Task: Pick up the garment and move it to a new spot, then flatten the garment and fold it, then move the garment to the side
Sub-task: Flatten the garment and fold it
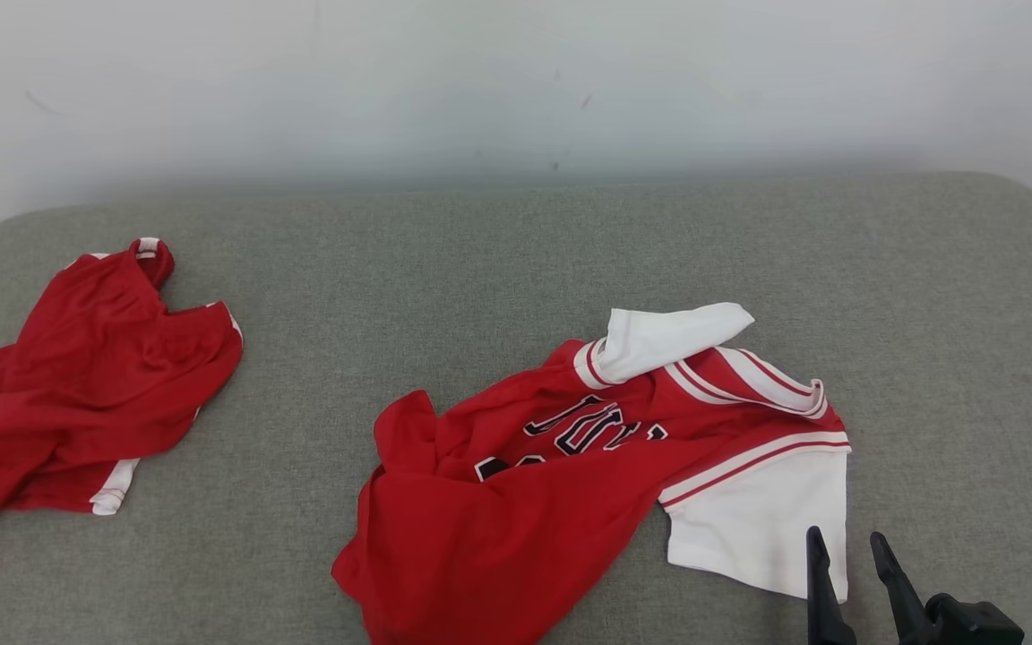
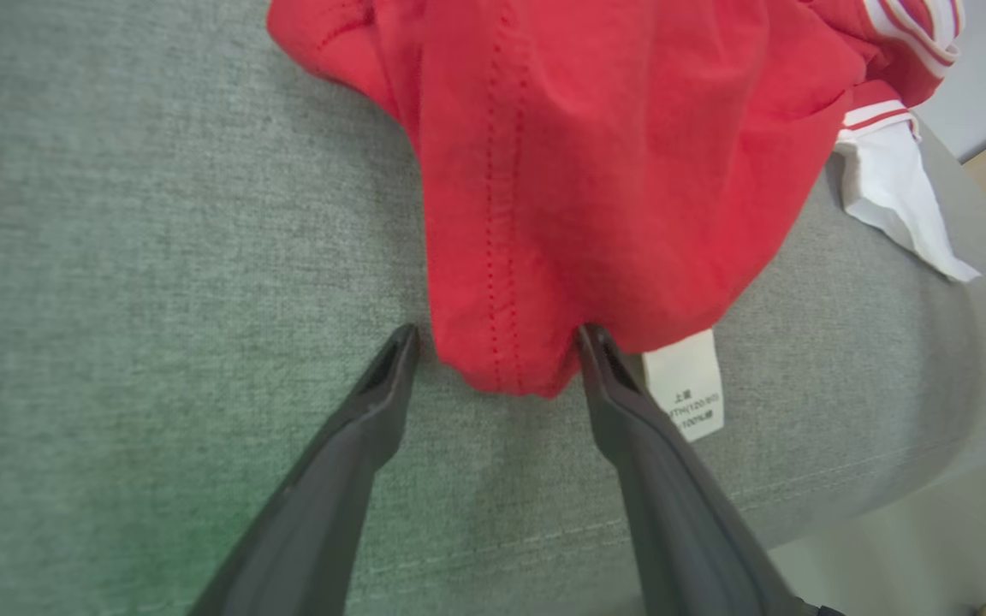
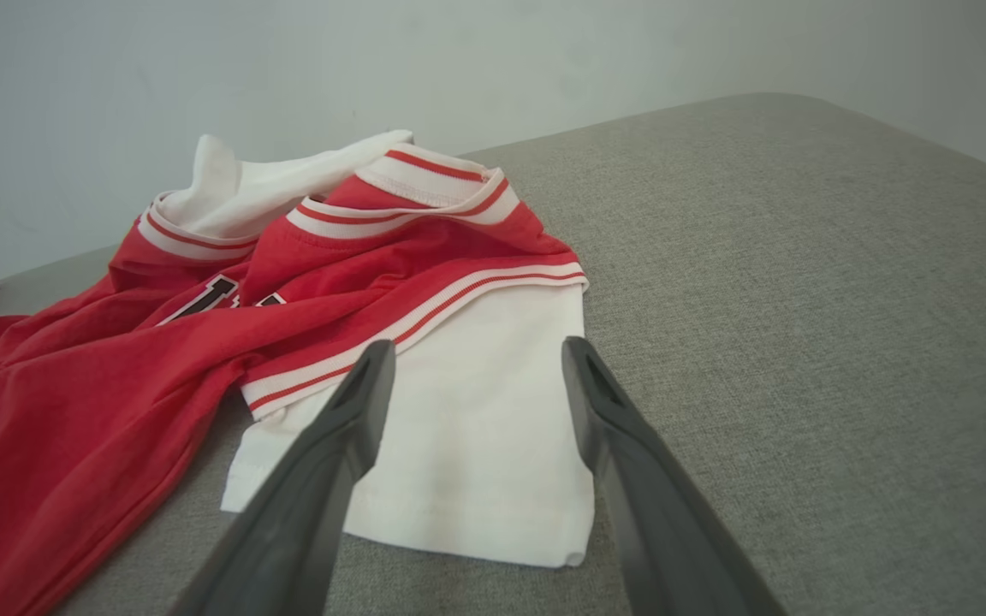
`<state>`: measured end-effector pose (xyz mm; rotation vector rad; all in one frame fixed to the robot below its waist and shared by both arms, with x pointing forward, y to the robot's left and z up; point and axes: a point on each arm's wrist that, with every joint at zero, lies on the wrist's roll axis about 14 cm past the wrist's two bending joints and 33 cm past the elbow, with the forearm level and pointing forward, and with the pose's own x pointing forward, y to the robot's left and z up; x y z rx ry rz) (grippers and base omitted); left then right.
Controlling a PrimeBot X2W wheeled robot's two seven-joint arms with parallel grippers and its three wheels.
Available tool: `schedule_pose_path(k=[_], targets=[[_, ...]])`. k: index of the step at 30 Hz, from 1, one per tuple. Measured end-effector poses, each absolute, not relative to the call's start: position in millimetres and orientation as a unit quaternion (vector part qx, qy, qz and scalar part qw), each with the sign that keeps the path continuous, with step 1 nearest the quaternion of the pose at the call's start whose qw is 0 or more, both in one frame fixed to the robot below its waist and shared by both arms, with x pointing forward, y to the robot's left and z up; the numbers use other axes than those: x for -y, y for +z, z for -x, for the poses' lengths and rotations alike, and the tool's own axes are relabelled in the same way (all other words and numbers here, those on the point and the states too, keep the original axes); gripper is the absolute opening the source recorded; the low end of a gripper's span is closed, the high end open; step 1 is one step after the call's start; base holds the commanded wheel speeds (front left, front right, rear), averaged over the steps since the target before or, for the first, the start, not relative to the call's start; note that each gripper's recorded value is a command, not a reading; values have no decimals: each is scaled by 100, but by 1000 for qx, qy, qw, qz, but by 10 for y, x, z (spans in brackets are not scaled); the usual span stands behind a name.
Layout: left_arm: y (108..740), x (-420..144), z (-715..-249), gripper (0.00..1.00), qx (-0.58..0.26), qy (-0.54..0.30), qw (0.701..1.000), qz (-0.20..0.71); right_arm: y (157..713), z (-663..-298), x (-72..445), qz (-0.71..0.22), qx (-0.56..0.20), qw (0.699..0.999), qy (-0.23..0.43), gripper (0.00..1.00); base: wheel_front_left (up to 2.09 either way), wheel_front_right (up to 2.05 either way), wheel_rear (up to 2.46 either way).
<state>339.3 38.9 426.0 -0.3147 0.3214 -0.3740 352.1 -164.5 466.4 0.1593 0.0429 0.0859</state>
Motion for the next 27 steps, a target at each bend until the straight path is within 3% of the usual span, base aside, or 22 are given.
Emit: schedule_pose_path(k=[1,15,20,21,22,23,27], targets=[[4235,-387,-3391,0,-162,-185,957,155,4660,-3523,1649,-79,-22,996,42,100,0,0,0],[4535,-1084,-3676,0,-88,-87,981,149,4687,-3593,1564,-80,-18,995,57,100,0,0,0],[4449,-1179,-3602,0,-110,-77,980,144,4681,-3596,1519,-83,-20,994,63,100,0,0,0],[4419,-1172,-3584,12,-117,-78,979,144,4678,-3593,1513,-83,-20,994,64,100,0,0,0],[4435,-1170,-3590,84,-114,-77,980,146,4677,-3591,1509,-83,-20,994,64,100,0,0,0],[4440,-1170,-3596,100,-112,-76,980,146,4677,-3590,1507,-83,-20,994,64,100,0,0,0],[4495,-1174,-3617,100,-97,-70,981,154,4690,-3588,1536,-83,-18,995,60,100,0,0,0]])
